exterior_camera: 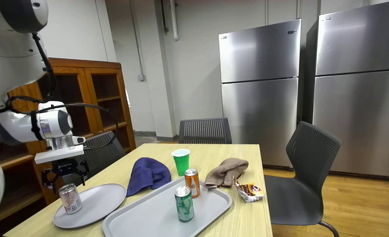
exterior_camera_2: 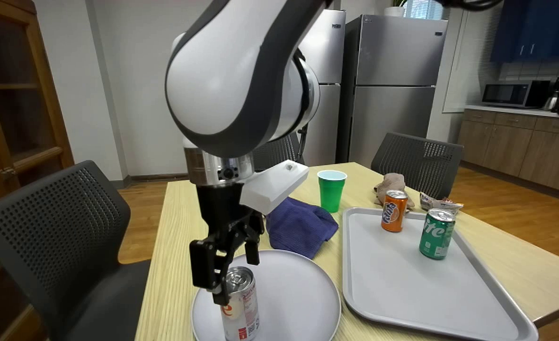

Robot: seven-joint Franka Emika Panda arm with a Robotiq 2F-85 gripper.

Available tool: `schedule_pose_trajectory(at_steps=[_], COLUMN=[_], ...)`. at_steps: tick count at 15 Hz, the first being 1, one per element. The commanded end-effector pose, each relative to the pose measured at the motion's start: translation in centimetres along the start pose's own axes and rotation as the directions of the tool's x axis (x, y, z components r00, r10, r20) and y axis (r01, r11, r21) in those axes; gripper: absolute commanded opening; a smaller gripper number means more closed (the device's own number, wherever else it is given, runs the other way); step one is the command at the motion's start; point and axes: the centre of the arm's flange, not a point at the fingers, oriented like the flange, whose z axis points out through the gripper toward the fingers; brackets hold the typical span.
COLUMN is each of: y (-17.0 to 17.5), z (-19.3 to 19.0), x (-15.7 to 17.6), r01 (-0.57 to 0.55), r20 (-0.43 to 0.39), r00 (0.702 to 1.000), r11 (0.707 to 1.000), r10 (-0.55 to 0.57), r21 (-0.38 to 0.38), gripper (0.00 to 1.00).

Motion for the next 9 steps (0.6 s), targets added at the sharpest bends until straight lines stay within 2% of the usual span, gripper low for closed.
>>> schedule_pose_trajectory(at_steps=[1, 9], y=[-0.38, -0.35], z=[0.01, 0.39], x=[-0.15, 0.15], r01=[0.055, 0.056], r20=[0.046, 0.066], r00=[0.997, 0.996], r11=[0.998, 0.998], r10=[-0.056, -0.057], r21=[0.007, 0.015], gripper=[1.00, 1.00])
